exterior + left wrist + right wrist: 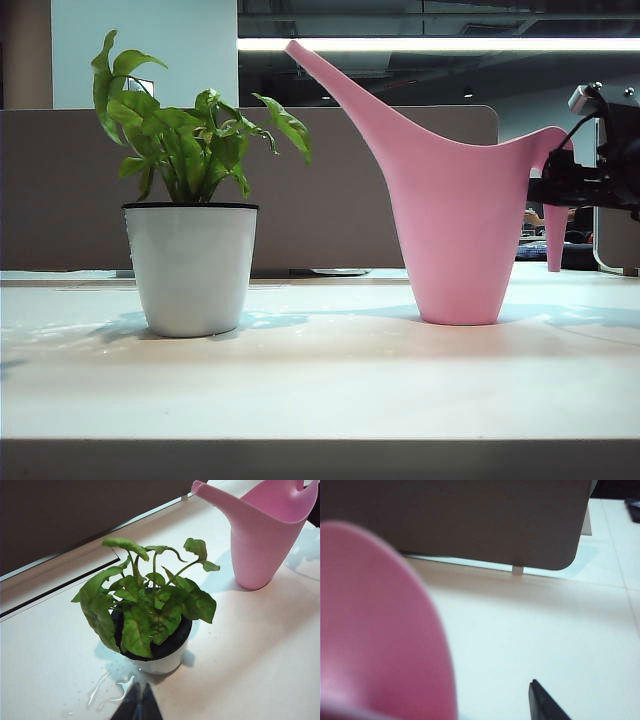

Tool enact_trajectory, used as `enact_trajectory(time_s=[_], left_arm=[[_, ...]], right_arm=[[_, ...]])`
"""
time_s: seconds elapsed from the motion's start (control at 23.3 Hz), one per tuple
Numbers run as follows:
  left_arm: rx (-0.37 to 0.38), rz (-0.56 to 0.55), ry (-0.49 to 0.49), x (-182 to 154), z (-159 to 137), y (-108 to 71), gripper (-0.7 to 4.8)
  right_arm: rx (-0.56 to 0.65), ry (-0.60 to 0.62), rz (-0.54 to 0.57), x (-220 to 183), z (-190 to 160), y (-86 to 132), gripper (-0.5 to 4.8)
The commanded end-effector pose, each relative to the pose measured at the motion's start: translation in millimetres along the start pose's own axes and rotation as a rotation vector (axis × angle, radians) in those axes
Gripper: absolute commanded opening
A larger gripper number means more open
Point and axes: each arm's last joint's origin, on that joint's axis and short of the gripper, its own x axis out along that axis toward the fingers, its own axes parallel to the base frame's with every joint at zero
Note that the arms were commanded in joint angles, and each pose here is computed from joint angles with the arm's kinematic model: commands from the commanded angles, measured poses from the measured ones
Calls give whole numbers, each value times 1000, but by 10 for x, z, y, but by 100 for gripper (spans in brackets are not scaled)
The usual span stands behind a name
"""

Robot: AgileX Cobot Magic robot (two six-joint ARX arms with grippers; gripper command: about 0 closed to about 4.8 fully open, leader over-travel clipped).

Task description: Pick up the watering can from the table, water the potted plant, and put the can back.

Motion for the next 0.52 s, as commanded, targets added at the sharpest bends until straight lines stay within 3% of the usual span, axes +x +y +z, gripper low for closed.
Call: enact_trajectory(time_s=[0.04,0.21,0.26,0.43,0.52], left_arm=[[3,-2,-16,-17,21,-1,-5],[3,-2,-16,-17,21,-1,-5],[3,-2,-16,-17,21,-1,-5],[3,-2,-16,-17,21,-1,-5],[3,-2,-16,-17,21,-1,-5]], right_arm=[[-5,-22,4,46,25,-28,376],[-1,-12,6,65,-21,-33,335],[-1,-11,6,65,-22,-33,285],[-1,-13,25,65,-21,-28,219],[-1,-13,25,66,-21,-26,151]])
